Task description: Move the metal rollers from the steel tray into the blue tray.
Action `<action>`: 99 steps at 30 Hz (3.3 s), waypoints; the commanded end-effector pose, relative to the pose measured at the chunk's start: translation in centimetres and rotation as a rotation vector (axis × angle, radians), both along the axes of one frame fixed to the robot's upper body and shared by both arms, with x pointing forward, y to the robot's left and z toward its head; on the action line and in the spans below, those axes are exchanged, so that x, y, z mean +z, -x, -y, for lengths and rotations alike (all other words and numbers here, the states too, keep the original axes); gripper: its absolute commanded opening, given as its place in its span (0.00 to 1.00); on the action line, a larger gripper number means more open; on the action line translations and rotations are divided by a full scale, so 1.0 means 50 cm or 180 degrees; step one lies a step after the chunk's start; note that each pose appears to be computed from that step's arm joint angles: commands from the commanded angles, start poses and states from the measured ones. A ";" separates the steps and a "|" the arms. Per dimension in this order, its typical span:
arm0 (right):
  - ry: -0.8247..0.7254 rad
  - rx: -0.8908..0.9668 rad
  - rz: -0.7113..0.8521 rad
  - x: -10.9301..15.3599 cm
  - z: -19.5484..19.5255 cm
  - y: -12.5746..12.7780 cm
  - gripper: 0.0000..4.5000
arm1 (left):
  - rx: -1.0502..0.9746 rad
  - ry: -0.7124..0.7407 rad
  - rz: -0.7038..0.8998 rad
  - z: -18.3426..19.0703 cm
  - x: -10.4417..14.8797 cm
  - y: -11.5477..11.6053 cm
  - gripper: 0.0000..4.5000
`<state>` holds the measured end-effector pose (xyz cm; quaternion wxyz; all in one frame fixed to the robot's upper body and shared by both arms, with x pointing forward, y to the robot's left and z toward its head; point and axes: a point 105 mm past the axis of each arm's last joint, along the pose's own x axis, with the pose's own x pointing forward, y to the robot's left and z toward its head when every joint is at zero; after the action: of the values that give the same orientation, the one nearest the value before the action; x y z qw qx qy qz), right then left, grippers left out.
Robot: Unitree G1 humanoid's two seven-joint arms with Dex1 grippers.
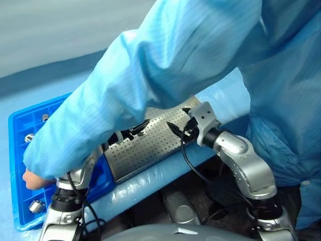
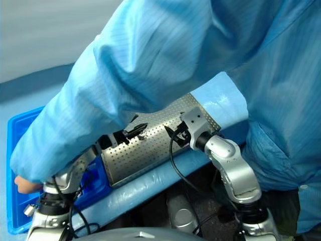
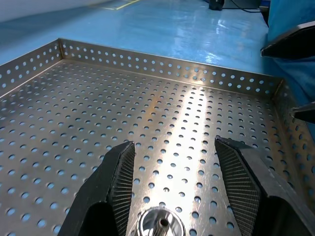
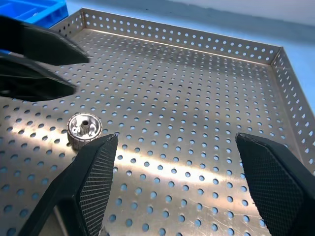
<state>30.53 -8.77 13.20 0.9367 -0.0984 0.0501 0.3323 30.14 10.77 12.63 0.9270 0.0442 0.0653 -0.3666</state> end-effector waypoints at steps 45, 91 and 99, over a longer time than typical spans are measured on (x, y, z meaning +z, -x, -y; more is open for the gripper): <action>0.0182 0.0449 -0.0459 -0.126 -0.079 -0.069 0.90 | 0.1039 -0.0252 0.0131 -0.139 0.021 0.083 0.62; -0.0033 0.2141 -0.0017 -0.021 -0.385 0.041 0.39 | 0.2602 -0.1000 -0.0054 -0.326 -0.018 0.174 0.62; 0.0081 0.2067 -0.0082 -0.042 -0.359 0.035 0.39 | 0.2601 -0.0995 -0.0076 -0.325 -0.021 0.175 0.62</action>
<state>28.95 9.32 10.19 0.7791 -0.1186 0.0539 0.6132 21.34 27.39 10.25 0.9751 0.1357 0.1700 0.0435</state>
